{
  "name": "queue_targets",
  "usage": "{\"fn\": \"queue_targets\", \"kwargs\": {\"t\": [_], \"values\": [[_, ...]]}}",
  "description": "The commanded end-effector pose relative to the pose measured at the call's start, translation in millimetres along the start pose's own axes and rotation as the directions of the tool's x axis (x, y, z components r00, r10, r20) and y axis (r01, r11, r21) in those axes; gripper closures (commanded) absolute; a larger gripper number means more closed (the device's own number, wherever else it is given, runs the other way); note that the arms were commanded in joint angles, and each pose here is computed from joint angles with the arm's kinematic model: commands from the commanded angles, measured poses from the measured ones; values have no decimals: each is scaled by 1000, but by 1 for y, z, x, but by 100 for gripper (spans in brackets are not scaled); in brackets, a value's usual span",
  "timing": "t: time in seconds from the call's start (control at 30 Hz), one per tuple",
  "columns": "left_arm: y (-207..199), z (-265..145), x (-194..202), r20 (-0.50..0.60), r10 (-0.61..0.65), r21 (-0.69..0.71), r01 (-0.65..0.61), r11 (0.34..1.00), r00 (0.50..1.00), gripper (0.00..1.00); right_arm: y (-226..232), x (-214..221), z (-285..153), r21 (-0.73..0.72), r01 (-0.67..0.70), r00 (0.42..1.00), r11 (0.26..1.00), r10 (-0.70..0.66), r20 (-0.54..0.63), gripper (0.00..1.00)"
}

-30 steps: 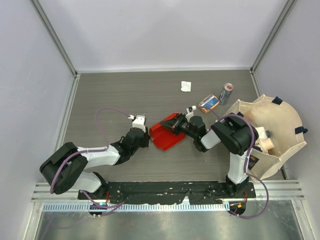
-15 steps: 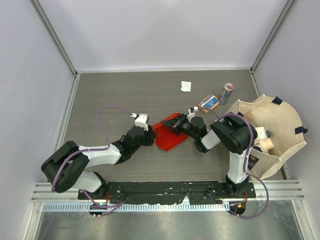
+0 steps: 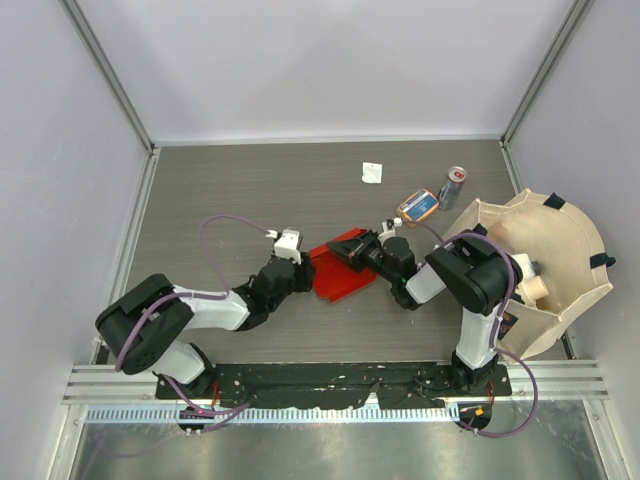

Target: Fold the paper box

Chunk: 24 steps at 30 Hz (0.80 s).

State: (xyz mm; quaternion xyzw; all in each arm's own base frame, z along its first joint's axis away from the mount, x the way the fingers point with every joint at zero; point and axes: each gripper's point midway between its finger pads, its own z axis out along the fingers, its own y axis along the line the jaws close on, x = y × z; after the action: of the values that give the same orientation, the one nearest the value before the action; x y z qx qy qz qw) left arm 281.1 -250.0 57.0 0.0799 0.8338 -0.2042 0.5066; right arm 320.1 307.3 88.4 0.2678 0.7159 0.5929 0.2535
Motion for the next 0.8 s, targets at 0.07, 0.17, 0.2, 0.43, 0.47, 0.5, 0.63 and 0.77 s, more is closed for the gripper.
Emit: {"fn": "queue_targets", "kwargs": {"t": [0.07, 0.17, 0.2, 0.43, 0.47, 0.5, 0.63, 0.77], "values": [[3, 9, -29, 180, 28, -131, -5, 991, 983, 58, -14, 15, -10, 116, -15, 1000, 993, 12, 23, 99], [2, 8, -31, 210, 38, -180, 0, 984, 977, 61, -12, 18, -15, 116, -56, 997, 992, 50, 57, 99], [9, 7, -32, 226, 41, -232, 13, 973, 973, 63, -12, 18, -15, 118, -66, 996, 991, 58, 66, 99], [18, 14, -32, 243, 74, -347, 16, 938, 967, 80, -30, 25, -20, 179, -169, 983, 969, 153, 100, 99], [21, 14, -30, 237, 79, -365, 14, 931, 968, 82, -30, 24, -20, 181, -183, 980, 966, 166, 106, 99], [24, 15, -29, 230, 82, -387, 14, 922, 970, 89, -30, 26, -20, 181, -187, 980, 966, 170, 104, 99], [56, 7, -22, 213, 76, -611, 72, 788, 974, 100, -27, 27, -24, 168, -202, 972, 965, 177, 155, 99], [66, 7, -16, 190, 94, -703, 69, 708, 977, 100, -19, 34, -26, 134, -216, 966, 967, 192, 172, 99]]}}
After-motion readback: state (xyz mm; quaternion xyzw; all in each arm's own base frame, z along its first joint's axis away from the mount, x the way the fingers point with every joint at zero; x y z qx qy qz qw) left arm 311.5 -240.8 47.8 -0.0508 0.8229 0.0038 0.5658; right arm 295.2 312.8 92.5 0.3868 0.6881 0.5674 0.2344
